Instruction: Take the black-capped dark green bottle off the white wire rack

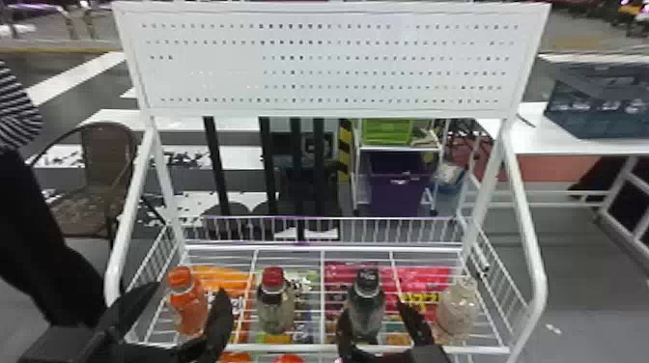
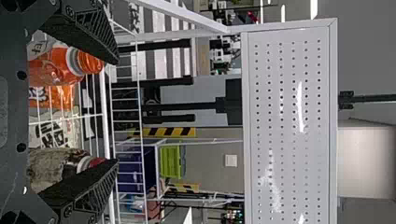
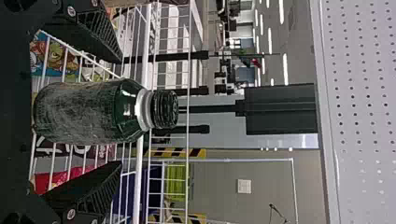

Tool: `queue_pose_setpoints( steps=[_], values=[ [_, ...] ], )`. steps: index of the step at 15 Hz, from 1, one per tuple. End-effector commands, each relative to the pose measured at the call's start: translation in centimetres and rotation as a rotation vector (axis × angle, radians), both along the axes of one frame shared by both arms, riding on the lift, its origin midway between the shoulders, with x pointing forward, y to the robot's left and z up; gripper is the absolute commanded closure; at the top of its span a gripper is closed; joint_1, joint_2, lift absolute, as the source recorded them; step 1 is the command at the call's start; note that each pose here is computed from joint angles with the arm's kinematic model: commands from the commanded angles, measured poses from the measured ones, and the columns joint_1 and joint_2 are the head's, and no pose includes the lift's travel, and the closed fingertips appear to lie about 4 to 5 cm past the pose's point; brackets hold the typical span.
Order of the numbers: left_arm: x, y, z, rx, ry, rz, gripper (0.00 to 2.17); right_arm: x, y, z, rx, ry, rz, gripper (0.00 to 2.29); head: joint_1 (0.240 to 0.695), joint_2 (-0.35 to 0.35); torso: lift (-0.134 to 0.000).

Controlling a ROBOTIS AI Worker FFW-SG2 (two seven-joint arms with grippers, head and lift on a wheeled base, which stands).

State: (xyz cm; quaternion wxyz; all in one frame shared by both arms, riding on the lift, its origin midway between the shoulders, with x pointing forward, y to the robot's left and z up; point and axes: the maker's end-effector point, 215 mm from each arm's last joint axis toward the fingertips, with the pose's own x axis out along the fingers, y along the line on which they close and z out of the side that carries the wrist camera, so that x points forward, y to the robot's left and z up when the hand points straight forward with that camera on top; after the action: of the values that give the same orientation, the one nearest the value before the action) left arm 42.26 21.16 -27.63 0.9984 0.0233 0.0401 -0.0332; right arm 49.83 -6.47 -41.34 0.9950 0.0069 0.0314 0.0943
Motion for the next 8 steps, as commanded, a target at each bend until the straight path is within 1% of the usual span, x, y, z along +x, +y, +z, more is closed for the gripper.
queue_pose_setpoints(
  steps=[1,4,7,8],
  values=[
    [0.3,0.1,-0.3,0.002,0.005,0.001,0.14,1.3,0.2,-0.7,-0.002,0.017,0.006,0.12,0.499,0.0,0.0],
    [0.5,0.5,-1.2,0.011,0.025,0.007,0.14,2.9,0.7,-1.7,-0.01,0.033,0.01,0.12,0.499,0.0,0.0],
    [0.6,0.7,-1.6,0.012,0.03,0.01,0.14,4.1,1.7,-2.2,-0.013,0.045,0.043,0.12,0.499,0.0,0.0],
    [0.7,0.8,-1.8,0.013,0.033,0.012,0.14,4.3,1.8,-2.3,-0.012,0.054,0.047,0.17,0.499,0.0,0.0]
  ],
)
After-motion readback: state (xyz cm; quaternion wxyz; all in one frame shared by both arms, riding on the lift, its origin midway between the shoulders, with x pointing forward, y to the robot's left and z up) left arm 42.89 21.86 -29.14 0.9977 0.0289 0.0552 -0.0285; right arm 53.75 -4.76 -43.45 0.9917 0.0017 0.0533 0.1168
